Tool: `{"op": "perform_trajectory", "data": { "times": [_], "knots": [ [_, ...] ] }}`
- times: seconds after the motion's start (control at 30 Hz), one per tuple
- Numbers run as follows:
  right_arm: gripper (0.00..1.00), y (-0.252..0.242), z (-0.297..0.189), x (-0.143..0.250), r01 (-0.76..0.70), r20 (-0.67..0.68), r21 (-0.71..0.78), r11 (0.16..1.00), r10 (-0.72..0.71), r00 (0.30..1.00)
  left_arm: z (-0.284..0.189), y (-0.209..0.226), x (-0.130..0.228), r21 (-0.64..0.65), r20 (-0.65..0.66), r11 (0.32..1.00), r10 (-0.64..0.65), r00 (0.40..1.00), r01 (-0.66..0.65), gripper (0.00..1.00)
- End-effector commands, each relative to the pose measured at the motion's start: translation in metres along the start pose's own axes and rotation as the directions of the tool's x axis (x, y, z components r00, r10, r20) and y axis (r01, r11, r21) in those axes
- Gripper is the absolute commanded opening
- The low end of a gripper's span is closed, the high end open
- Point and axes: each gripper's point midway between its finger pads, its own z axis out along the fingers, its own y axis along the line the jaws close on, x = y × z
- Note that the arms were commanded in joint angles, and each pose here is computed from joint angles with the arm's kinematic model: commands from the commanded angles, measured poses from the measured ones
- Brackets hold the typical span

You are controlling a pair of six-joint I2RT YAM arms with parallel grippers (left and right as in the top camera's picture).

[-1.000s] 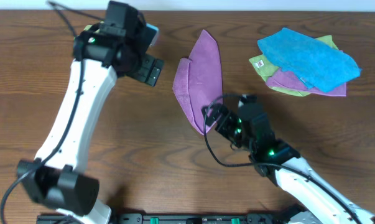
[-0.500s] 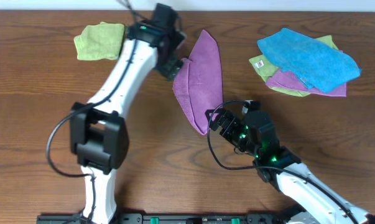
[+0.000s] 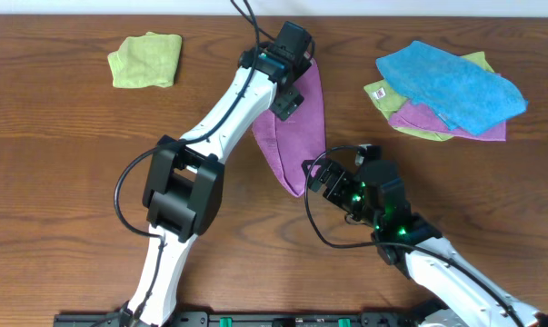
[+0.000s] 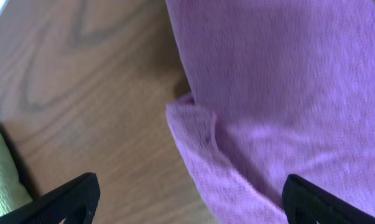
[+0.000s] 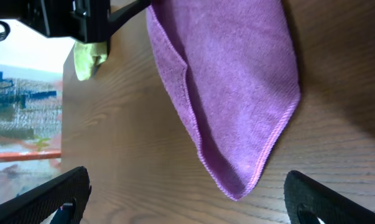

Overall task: Fold the cloth
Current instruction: 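Grasp the purple cloth corner with the left gripper and pull it left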

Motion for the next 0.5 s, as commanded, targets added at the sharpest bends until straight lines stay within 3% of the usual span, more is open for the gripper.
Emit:
{"op": "perform_trajectory", "data": {
  "times": [0.0, 0.1, 0.47],
  "knots": [
    [0.99, 0.0, -0.001, -0.004, 0.036, 0.009, -0.001, 0.999, -0.036, 0.999, -0.003, 0.01, -0.01, -0.047, 0.033, 0.999, -0.022, 0.999, 0.024, 0.95],
    [0.99, -0.002, -0.001, -0.008, 0.031, 0.017, 0.003, 1.0, -0.031, 0.999, -0.001, 0.011, -0.017, -0.052, 0.061, 0.997, -0.052, 0.997, 0.055, 1.0],
    [0.99, -0.006, -0.004, -0.017, 0.047, 0.029, 0.005, 0.999, -0.047, 0.998, 0.036, 0.001, -0.001, -0.049, -0.003, 0.994, -0.102, 0.995, 0.101, 0.98]
  ]
}}
